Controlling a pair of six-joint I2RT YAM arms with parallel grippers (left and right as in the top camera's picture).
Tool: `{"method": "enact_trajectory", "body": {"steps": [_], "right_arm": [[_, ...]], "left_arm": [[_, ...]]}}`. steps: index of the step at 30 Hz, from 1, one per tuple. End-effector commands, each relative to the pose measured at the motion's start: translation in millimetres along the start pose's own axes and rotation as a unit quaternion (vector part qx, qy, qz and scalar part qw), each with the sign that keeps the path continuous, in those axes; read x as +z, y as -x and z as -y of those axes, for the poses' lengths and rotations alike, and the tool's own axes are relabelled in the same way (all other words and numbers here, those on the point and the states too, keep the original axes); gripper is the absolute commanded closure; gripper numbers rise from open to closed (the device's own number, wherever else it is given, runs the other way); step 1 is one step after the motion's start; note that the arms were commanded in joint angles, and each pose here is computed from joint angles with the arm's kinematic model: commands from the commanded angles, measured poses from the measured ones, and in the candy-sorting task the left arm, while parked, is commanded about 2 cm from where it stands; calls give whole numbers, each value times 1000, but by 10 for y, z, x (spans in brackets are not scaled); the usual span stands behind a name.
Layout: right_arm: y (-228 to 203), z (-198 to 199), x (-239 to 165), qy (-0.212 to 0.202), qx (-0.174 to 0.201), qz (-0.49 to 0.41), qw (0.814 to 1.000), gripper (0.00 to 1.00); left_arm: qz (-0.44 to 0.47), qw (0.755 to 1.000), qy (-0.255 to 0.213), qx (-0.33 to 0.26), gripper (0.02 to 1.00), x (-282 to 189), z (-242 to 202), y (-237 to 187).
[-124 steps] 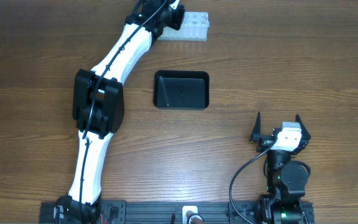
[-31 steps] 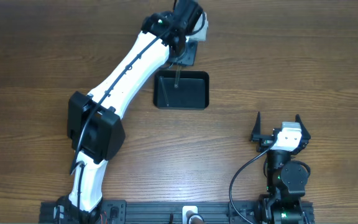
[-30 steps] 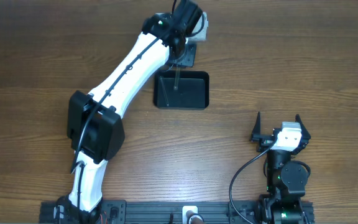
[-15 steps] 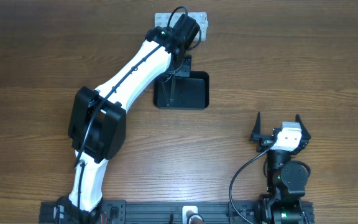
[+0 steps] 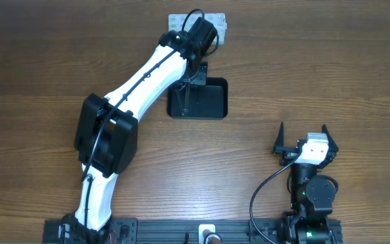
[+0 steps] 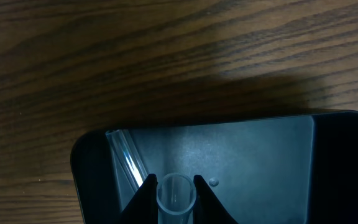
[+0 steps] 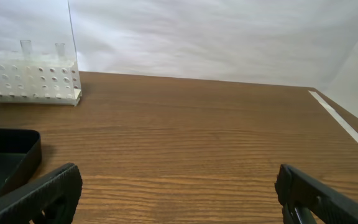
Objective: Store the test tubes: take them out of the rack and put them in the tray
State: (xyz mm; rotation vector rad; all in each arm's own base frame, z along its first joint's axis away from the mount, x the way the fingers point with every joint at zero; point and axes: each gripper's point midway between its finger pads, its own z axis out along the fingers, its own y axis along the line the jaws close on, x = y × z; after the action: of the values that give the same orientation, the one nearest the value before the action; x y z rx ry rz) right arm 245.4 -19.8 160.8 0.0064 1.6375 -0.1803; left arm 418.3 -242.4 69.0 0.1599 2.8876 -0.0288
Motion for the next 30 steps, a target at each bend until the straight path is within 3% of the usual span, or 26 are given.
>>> {"method": "enact_trajectory", "body": {"steps": [1, 15, 30], "right_arm": [[-14, 35, -1, -9, 2, 0, 1000, 7], [-14, 35, -1, -9, 2, 0, 1000, 9], [-14, 35, -1, -9, 2, 0, 1000, 7]], "left_arm": [[-10, 1000, 11, -7, 950, 124, -37, -39], [-30, 999, 10, -4, 936, 307, -2, -115], [-10, 1000, -4, -6, 654, 117, 33, -35]]}}
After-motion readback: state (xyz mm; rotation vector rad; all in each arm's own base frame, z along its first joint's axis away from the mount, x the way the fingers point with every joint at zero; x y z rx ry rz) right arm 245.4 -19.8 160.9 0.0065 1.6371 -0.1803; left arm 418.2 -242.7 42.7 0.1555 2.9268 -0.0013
